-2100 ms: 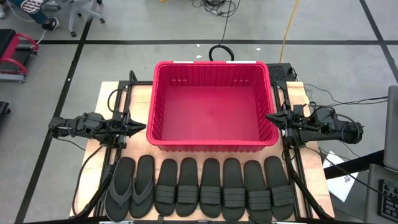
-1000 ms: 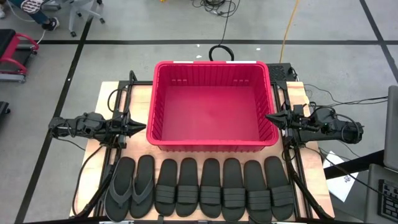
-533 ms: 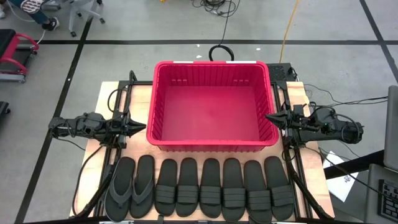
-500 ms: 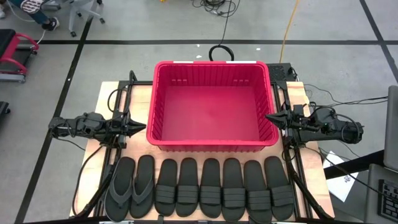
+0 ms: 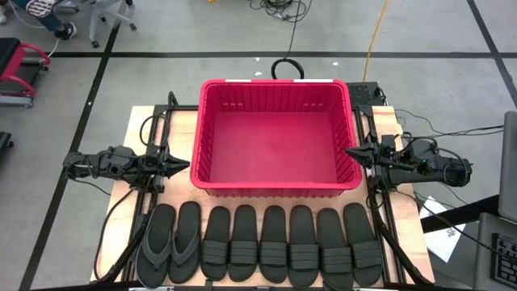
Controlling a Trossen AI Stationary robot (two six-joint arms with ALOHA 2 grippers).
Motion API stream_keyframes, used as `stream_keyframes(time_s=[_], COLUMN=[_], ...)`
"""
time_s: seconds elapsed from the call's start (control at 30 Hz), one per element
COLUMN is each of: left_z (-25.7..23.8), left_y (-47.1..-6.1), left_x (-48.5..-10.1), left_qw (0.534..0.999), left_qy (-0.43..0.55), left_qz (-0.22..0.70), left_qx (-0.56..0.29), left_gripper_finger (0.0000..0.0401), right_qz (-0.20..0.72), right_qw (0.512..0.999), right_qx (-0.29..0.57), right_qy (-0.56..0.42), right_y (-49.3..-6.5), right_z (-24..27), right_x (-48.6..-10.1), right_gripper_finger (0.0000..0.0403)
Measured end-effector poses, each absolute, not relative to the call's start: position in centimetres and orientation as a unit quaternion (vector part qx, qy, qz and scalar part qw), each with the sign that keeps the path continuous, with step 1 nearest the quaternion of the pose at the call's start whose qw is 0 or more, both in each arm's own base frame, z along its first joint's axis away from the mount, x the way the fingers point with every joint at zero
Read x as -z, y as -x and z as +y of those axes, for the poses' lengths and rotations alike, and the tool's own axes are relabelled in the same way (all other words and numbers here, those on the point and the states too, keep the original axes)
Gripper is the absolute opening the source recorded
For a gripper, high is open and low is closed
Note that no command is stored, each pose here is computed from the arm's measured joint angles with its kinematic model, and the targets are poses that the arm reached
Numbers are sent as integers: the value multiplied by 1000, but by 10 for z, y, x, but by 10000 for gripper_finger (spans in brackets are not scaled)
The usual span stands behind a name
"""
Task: Pick and place slides into bin
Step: Put the black slide into the red bin
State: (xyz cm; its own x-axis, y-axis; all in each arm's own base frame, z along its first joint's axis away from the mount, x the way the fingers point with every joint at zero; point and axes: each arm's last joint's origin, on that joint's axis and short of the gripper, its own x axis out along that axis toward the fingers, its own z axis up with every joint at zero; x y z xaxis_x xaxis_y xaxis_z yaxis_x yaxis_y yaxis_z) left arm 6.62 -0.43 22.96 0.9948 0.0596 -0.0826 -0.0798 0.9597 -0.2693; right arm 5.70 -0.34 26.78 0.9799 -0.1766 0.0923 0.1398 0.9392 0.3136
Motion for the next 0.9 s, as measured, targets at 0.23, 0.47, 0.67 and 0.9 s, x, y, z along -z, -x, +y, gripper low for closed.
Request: stream_keyframes(time_s=[0.23, 0.47, 0.67, 0.9], left_z=[-4, -4, -4, -4], left_y=[-66, -66, -66, -66], left_x=[-230, -230, -230, -230], left_qw=[989, 989, 989, 989], left_qy=[137, 137, 137, 138], left_qz=[37, 37, 37, 37], left_qx=[-35, -35, -35, -35], left_gripper_finger=[31, 31, 31, 31], right_qz=[-142, 21, 190, 353], right_qw=[985, 998, 965, 888], right_qx=[16, -26, -167, -247], right_qy=[-93, -58, -74, -162], right_y=[-62, -84, -102, -113], right_z=[0, 5, 15, 29], right_x=[-305, -371, -416, -428], right_gripper_finger=[21, 79, 102, 78])
